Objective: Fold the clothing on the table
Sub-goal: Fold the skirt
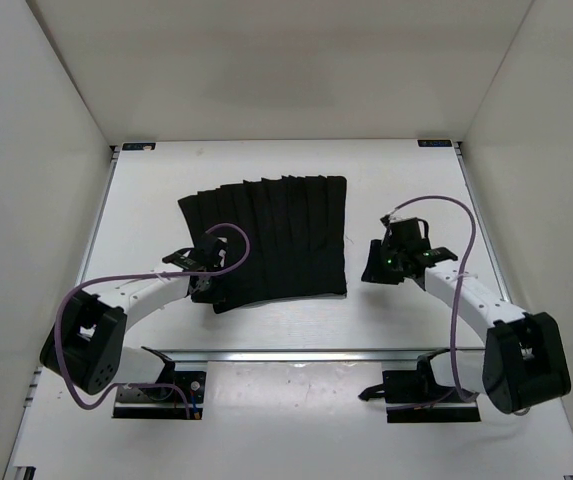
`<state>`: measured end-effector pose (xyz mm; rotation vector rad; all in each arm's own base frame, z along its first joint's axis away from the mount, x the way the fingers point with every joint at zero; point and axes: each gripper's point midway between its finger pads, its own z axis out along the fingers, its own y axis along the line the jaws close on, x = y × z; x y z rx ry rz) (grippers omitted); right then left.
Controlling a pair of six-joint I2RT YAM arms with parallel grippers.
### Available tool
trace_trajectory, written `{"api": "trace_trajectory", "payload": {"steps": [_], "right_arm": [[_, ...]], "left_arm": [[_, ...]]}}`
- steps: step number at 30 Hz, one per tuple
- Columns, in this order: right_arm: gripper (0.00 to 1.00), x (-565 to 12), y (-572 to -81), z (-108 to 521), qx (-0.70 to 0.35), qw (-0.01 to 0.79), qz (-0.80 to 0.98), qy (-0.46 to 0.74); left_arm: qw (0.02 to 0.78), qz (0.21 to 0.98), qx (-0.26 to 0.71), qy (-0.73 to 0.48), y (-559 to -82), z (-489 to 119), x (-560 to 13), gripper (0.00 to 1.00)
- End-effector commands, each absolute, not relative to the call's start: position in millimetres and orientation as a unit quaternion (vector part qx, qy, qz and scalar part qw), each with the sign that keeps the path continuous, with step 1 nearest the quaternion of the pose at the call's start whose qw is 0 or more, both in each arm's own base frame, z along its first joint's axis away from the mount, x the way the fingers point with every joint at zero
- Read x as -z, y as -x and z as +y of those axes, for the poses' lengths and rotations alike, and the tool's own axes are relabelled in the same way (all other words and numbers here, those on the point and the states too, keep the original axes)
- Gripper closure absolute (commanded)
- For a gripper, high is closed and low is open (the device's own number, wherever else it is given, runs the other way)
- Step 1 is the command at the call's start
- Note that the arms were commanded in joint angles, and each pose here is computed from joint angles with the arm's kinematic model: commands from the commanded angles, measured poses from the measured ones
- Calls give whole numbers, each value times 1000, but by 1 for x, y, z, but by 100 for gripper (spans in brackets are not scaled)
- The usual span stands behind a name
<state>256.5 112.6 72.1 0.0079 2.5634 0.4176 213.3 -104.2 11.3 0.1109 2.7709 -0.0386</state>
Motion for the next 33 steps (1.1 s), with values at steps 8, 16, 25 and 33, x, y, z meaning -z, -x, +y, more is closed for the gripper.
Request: {"api": "trace_trajectory", "payload": {"steps": [8, 16, 25, 33], "right_arm": [[64, -50, -241, 173, -362, 209, 907, -51], [60, -22, -231, 187, -392, 166, 903, -57], [100, -17, -236, 182, -387, 168, 903, -78], [100, -87, -231, 163, -367, 217, 905, -13]], "left_arm": [[197, 979, 21, -42, -214, -103, -15, 100], [190, 981, 21, -43, -209, -103, -13, 100], [194, 980, 24, -40, -211, -105, -15, 100], [226, 971, 73, -22, -218, -109, -48, 100]]}}
